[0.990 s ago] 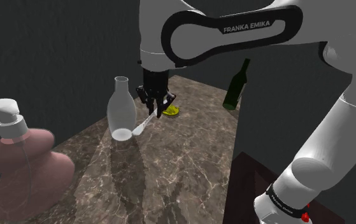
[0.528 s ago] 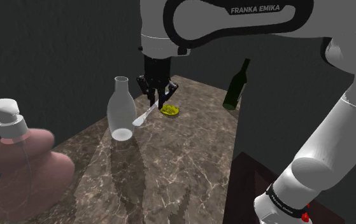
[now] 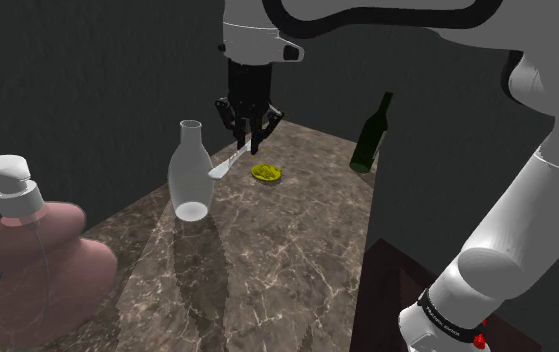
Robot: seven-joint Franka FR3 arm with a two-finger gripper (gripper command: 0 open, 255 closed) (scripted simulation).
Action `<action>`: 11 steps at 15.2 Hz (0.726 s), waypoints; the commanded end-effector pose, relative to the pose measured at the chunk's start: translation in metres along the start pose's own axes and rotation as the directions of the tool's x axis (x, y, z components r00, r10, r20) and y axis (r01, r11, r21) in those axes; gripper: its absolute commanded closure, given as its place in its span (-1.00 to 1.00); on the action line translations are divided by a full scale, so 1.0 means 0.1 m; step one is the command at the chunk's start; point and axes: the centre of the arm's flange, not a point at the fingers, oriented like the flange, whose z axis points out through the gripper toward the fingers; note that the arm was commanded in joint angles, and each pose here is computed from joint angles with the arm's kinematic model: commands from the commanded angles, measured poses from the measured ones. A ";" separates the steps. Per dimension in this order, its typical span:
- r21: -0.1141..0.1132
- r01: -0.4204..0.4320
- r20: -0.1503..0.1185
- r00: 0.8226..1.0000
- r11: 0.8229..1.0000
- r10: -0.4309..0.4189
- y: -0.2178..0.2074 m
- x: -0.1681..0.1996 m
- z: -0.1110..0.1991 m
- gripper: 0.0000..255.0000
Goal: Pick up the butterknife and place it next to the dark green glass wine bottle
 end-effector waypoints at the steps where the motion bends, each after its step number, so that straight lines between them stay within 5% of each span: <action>1: -0.001 0.000 0.000 1.000 1.000 0.000 0.00 0.01 -0.11 1.00; 11: -0.001 0.000 0.000 1.000 1.000 0.000 0.03 0.06 -0.63 1.00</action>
